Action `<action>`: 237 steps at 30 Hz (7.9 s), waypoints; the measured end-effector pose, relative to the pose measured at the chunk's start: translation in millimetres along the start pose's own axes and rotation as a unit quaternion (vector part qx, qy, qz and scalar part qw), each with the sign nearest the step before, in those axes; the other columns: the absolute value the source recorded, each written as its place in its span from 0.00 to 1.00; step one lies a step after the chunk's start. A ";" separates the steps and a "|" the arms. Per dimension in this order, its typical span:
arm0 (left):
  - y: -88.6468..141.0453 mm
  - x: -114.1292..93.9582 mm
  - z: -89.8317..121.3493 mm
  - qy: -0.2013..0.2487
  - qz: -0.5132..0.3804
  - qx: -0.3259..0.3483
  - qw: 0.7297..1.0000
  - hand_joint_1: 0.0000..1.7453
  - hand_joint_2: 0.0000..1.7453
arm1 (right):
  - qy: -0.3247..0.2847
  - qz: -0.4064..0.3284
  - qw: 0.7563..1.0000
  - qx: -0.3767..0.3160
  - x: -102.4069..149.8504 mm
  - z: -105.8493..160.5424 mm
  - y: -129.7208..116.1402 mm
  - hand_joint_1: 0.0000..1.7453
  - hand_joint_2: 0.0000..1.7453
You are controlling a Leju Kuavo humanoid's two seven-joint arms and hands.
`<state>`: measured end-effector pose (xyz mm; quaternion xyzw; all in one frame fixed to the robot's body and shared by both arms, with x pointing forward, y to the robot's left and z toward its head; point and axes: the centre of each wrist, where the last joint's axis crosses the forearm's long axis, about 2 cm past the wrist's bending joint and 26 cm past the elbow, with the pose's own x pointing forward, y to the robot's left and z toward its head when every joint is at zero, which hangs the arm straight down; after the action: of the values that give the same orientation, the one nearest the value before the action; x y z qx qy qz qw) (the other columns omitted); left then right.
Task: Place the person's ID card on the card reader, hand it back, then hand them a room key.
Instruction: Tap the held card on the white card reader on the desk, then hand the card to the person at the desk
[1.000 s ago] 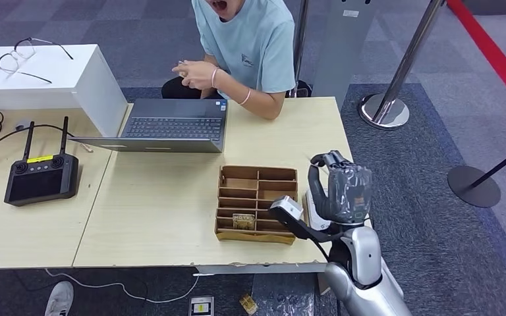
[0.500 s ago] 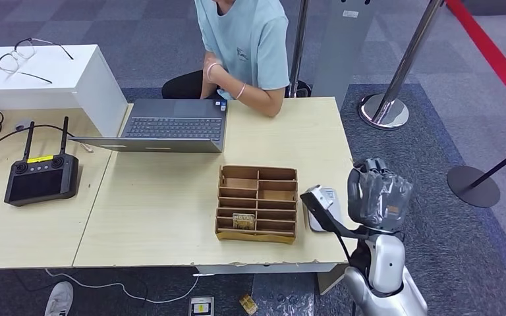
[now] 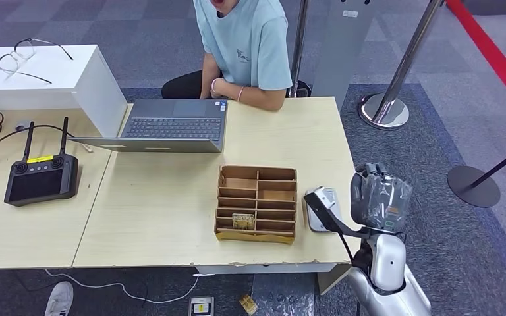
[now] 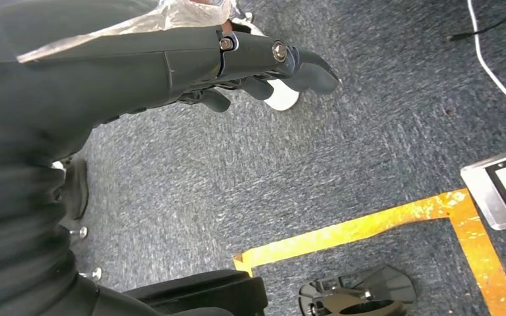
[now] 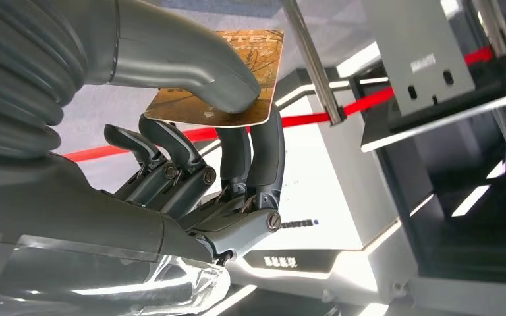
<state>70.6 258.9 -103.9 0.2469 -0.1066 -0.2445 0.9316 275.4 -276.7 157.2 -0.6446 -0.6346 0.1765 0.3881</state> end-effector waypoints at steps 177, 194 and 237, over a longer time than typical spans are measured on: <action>-4.2 3.8 2.9 -0.034 -0.030 0.001 0.999 0.00 1.00 | -0.069 -0.117 0.991 -0.004 56.7 -36.9 12.7 1.00 1.00; -6.4 6.1 4.5 -0.039 -0.034 0.000 0.999 0.00 1.00 | -0.104 -0.186 0.977 0.002 113.1 -48.5 11.6 1.00 1.00; -8.7 7.1 5.9 -0.031 -0.030 -0.004 0.999 0.00 1.00 | -0.126 -0.140 0.971 0.149 121.3 13.9 61.8 0.00 1.00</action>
<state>71.3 246.2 -102.7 0.2381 -0.1272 -0.2802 0.9212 323.5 -150.4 135.7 -0.4568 -0.7287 0.2932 0.4176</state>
